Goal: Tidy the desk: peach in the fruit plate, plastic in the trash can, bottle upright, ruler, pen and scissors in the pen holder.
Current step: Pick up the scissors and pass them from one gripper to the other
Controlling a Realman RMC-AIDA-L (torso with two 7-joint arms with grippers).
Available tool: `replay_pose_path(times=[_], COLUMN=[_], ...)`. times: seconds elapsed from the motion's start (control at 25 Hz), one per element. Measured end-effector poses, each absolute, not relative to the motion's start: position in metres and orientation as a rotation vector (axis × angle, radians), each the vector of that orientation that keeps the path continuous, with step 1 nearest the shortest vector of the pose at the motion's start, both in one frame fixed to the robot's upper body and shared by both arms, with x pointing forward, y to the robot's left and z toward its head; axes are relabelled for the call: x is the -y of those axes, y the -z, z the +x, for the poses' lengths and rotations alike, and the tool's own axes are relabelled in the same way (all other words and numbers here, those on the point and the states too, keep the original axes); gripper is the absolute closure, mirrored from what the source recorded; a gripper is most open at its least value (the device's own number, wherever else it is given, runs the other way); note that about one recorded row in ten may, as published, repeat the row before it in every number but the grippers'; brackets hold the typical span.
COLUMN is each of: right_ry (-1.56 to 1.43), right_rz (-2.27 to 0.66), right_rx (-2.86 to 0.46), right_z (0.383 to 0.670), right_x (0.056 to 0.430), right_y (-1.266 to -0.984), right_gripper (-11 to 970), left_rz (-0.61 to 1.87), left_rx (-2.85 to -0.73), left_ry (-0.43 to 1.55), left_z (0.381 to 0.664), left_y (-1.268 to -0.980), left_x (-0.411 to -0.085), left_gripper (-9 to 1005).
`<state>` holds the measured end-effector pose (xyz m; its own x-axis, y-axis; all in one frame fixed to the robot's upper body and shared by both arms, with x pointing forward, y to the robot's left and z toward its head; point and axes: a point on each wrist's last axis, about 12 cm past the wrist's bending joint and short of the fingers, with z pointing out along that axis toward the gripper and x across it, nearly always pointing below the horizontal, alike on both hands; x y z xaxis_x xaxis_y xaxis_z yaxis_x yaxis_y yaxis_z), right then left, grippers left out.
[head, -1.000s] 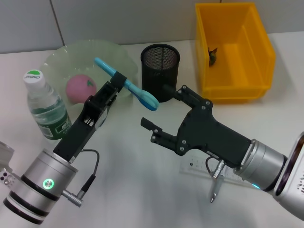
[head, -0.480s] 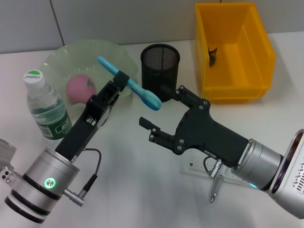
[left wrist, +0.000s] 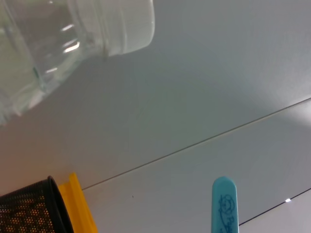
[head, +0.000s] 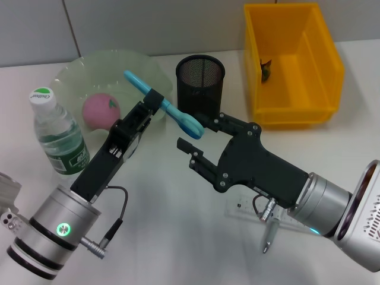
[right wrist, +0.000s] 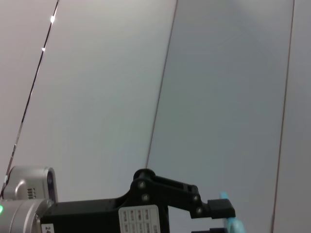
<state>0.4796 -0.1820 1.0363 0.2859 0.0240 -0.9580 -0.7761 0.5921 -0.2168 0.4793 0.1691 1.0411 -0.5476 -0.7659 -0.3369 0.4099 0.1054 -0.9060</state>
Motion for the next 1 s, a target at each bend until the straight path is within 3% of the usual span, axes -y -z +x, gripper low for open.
replay_pose_path(times=[0.32, 0.8, 1.0], right_ry=[-0.613, -0.608, -0.611], right_rz=[-0.777, -0.762, -0.767], right_rx=[-1.175, -1.176, -1.175], right_z=[0.4801, 0.4807, 0.4804], right_x=[0.1816, 0.1815, 0.1811], right_y=[-1.0362, -1.0368, -1.0367], right_gripper=[630, 639, 749], left_rz=[-0.372, -0.368, -0.368], left_rx=[-1.461, -1.463, -1.464], left_ry=[1.606, 1.605, 1.605], left_z=[0.4786, 0.4782, 0.4782], left_y=[-1.0407, -1.0405, -1.0404], left_x=[-0.1693, -0.1691, -0.1691], left_gripper=[758, 757, 757])
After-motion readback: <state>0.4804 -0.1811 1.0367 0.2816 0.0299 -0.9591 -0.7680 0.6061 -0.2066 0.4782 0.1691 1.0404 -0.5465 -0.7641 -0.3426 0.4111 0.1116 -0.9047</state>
